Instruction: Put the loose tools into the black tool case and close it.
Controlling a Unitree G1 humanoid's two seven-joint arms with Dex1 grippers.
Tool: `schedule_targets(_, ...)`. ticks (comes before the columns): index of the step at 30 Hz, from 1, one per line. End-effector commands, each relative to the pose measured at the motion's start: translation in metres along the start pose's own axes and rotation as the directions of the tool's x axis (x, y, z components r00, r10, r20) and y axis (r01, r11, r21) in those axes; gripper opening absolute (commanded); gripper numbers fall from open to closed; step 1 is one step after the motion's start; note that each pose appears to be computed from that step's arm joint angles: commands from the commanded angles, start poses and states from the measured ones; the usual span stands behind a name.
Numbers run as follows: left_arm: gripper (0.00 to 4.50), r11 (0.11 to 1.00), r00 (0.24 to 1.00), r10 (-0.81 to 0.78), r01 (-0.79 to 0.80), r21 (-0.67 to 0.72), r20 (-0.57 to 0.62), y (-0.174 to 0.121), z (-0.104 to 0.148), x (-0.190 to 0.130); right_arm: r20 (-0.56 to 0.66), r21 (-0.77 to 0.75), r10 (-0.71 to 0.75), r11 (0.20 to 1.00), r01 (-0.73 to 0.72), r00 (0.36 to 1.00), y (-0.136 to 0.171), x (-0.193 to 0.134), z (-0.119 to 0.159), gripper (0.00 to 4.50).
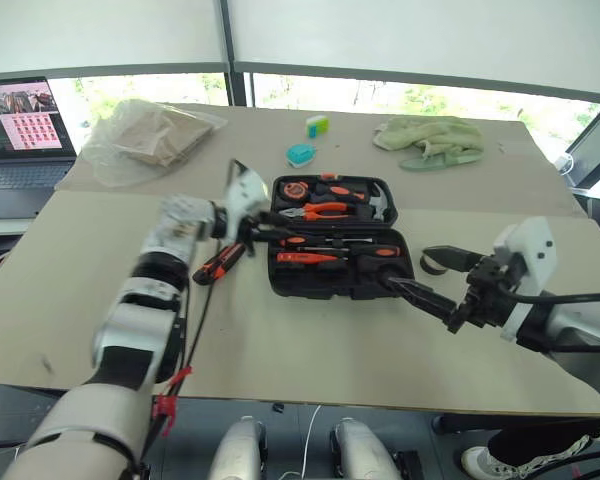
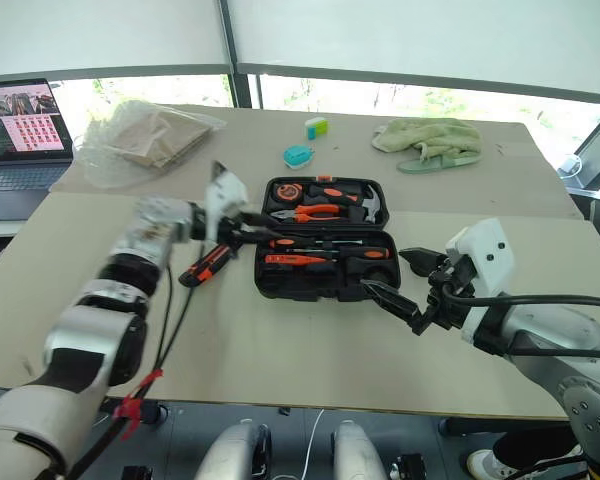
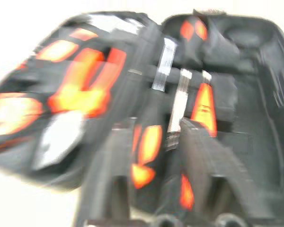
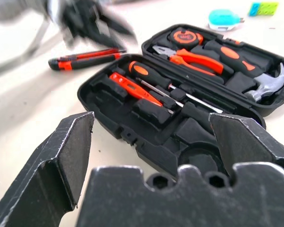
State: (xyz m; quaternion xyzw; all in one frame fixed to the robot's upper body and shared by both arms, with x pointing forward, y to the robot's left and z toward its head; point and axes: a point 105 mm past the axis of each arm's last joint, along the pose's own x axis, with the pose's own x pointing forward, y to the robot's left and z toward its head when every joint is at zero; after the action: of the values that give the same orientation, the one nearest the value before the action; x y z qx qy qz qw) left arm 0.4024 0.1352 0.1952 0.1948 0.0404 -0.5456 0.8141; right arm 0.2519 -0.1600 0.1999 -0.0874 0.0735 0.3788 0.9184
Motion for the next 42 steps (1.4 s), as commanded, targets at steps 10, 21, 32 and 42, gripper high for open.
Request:
schedule_targets(10, 4.47, 0.948, 0.902, 0.225, -0.291, -0.132, -0.368, -0.032, -0.049, -0.174, 0.028, -0.071, 0.162, 0.985, -0.16, 0.986, 0.0, 0.006, 0.013, 4.5)
schedule_targets(21, 4.47, 0.931, 0.879, 0.146, -0.277, -0.237, -0.455, -0.024, -0.021, -0.092, 0.028, -0.067, 0.218, 0.974, -0.215, 0.976, 0.009, 0.012, 0.013, 4.5)
schedule_targets(32, 4.47, 0.929, 0.775, 0.161, -0.327, -0.17, -0.611, -0.002, -0.057, -0.032, 0.041, -0.058, 0.215, 0.976, -0.212, 0.976, 0.021, 0.013, 0.012, 4.5)
schedule_targets(42, 3.95, 0.934, 0.719, 0.132, -0.321, -0.157, -0.682, -0.008, -0.1, -0.018, 0.039, -0.079, 0.182, 0.981, -0.179, 0.982, 0.022, 0.013, 0.013, 4.5)
